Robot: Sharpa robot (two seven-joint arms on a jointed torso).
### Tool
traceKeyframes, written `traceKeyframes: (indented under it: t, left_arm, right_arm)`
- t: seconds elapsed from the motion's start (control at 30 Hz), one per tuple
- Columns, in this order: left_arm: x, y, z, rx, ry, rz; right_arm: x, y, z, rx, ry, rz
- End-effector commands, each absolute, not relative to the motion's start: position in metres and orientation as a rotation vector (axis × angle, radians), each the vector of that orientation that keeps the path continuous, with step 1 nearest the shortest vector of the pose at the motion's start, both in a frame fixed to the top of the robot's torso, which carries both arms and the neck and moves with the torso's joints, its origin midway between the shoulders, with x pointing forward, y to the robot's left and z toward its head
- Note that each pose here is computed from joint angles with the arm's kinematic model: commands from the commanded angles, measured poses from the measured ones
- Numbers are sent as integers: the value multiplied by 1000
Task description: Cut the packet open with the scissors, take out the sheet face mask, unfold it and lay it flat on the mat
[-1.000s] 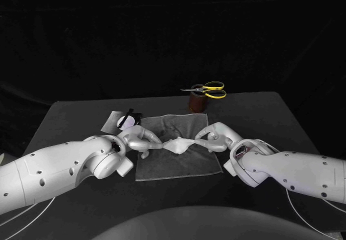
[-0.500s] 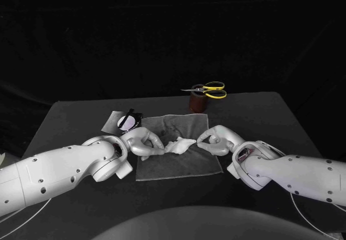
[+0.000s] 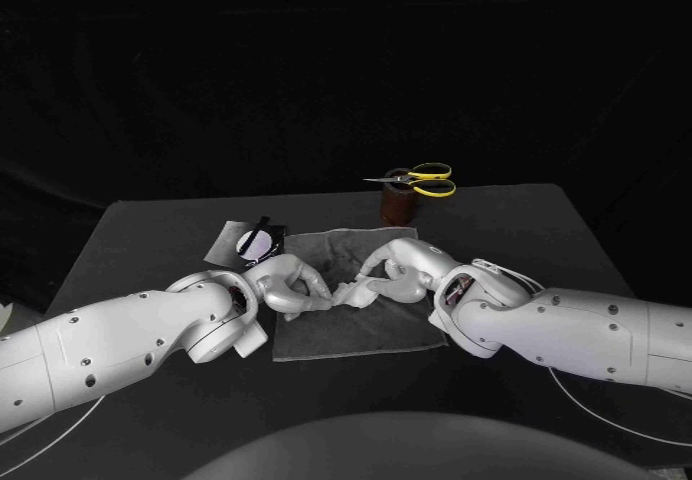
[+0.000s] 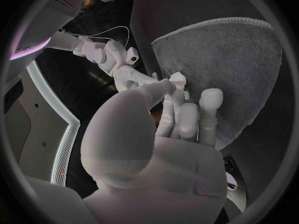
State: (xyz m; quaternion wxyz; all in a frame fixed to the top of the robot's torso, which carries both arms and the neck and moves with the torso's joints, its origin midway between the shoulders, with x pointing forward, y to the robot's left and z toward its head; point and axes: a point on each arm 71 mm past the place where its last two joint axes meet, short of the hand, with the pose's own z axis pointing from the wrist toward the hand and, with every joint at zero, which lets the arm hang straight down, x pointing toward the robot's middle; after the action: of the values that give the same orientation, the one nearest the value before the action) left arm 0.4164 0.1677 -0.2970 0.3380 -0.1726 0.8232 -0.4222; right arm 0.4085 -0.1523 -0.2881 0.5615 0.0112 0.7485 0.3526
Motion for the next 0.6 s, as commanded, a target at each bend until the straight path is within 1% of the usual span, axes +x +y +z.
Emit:
traceKeyframes:
  t: [0.03,0.27,0.6]
  left_arm:
    - [415,165,-296,-436,2141,-1123]
    - [415,165,-296,-444,2142,-1126]
    - [416,165,-296,-455,2140,-1128]
  right_arm:
    - [410,-144,-288,-148,1759,792]
    - [417,-137,-292,-215,1781,758]
    - [422,-133,-297,-249,1813,733]
